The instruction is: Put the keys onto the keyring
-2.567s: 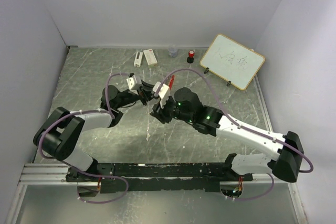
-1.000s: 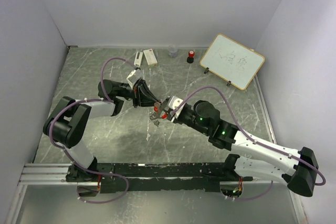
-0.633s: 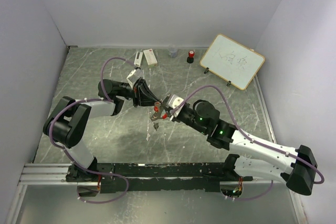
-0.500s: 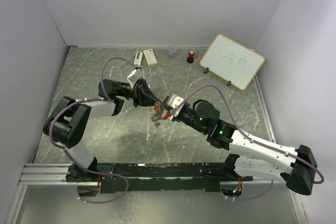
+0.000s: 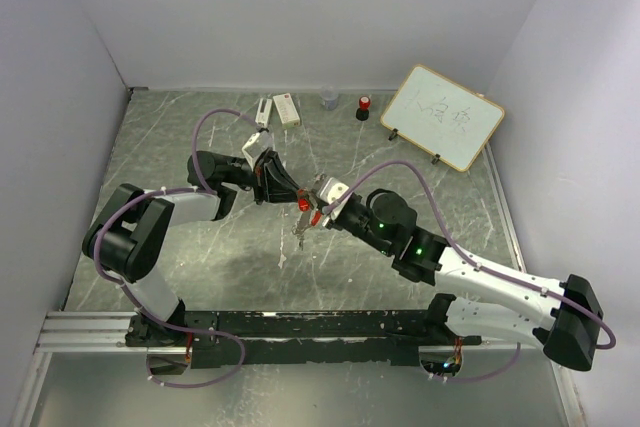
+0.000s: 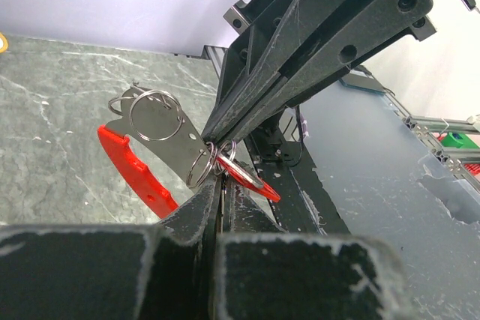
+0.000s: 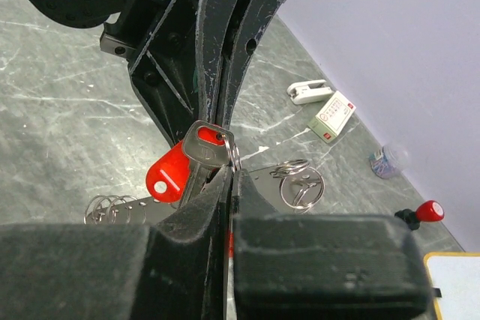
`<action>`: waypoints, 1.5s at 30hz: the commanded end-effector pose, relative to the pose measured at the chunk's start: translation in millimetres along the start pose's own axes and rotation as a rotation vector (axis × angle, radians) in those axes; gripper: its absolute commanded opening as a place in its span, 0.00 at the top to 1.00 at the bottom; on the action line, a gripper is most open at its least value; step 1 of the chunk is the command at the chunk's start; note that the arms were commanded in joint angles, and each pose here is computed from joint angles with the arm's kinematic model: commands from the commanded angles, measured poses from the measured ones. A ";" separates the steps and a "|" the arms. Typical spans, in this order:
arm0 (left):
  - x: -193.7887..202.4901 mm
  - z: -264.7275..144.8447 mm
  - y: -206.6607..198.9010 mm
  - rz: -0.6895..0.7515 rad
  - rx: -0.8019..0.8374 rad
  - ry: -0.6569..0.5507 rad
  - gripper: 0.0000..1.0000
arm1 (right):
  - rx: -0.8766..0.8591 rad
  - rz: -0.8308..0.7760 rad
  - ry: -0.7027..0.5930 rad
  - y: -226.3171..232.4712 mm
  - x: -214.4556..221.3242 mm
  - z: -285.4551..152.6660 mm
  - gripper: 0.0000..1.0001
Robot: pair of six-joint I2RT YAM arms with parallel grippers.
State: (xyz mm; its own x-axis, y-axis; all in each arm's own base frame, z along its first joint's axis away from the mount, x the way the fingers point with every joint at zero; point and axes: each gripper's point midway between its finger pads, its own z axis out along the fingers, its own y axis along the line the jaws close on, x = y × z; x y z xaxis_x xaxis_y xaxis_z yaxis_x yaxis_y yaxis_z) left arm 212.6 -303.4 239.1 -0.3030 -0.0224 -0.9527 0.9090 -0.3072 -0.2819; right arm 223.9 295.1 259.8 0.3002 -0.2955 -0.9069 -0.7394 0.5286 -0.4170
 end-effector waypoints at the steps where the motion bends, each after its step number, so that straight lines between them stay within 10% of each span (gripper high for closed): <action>1: -35.0 12.2 -24.1 0.335 0.077 -0.053 0.93 | -0.043 -0.007 0.006 9.7 6.4 1.6 1.00; 18: -41.8 12.7 -20.0 0.369 0.049 -0.095 0.93 | 0.037 0.098 -0.097 -10.5 -27.3 -21.9 1.00; 25: -47.1 12.7 -22.2 0.385 0.045 -0.106 0.93 | 0.118 0.189 -0.121 -21.7 -26.1 -36.9 0.73; 45: -52.4 15.2 -32.3 0.407 0.060 -0.110 0.93 | 0.046 0.203 -0.123 -4.0 -20.3 -16.3 0.78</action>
State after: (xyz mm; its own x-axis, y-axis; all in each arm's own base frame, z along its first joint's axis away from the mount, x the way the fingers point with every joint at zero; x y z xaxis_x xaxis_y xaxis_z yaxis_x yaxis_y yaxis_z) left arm 210.8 -310.8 258.6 -0.2450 -0.0836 -0.9659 0.9299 -0.3022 -0.2098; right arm 210.5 282.1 268.2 0.1944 -0.1289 -0.9724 -0.7632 0.6029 -0.2325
